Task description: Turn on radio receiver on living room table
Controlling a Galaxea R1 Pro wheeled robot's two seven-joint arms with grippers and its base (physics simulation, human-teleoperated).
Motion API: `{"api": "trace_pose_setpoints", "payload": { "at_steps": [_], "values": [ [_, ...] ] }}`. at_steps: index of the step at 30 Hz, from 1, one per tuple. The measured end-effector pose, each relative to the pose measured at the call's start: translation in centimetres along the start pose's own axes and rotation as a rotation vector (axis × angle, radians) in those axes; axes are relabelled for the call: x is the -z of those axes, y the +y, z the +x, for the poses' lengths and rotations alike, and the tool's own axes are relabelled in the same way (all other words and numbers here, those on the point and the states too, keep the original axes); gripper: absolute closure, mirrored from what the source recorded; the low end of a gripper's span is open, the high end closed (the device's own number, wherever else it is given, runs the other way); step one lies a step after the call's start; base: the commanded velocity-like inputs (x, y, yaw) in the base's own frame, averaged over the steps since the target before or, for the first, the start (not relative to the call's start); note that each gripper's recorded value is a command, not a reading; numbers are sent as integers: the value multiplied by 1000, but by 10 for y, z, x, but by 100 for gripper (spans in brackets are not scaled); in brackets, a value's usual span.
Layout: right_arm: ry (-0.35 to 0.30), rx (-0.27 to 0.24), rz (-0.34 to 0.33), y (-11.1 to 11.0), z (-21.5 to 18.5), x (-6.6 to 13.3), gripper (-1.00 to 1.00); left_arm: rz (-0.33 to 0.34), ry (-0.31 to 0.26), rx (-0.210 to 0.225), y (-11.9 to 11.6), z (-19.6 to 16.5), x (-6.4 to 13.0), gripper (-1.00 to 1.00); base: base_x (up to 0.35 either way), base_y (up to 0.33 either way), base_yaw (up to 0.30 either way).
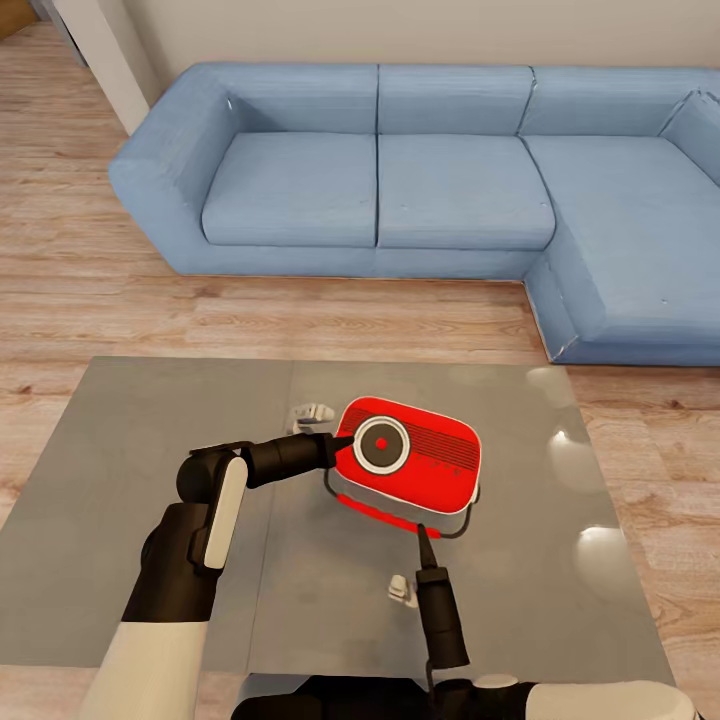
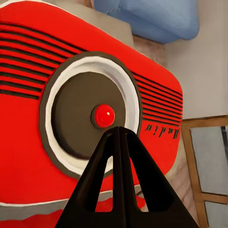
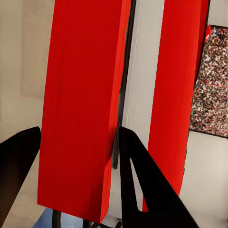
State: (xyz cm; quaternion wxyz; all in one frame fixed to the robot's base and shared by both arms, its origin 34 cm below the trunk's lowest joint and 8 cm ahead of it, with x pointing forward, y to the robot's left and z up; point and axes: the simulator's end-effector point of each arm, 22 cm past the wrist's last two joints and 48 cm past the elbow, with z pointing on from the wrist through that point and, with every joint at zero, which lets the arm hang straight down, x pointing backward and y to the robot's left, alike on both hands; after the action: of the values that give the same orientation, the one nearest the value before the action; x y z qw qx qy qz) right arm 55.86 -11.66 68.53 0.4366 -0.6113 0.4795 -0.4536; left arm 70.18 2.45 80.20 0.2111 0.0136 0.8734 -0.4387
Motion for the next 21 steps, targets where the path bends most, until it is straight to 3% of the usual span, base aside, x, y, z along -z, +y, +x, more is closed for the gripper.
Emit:
{"api": "trace_pose_setpoints", "payload": {
  "at_steps": [15, 21],
  "values": [
    [0, -1, -3, 1, 1, 0, 100, 0, 0, 0, 0, 0, 0, 100, 0, 0, 0],
    [0, -27, -3, 2, 3, 0, 100, 0, 0, 0, 0, 0, 0, 100, 0, 0, 0]
  ]
}}
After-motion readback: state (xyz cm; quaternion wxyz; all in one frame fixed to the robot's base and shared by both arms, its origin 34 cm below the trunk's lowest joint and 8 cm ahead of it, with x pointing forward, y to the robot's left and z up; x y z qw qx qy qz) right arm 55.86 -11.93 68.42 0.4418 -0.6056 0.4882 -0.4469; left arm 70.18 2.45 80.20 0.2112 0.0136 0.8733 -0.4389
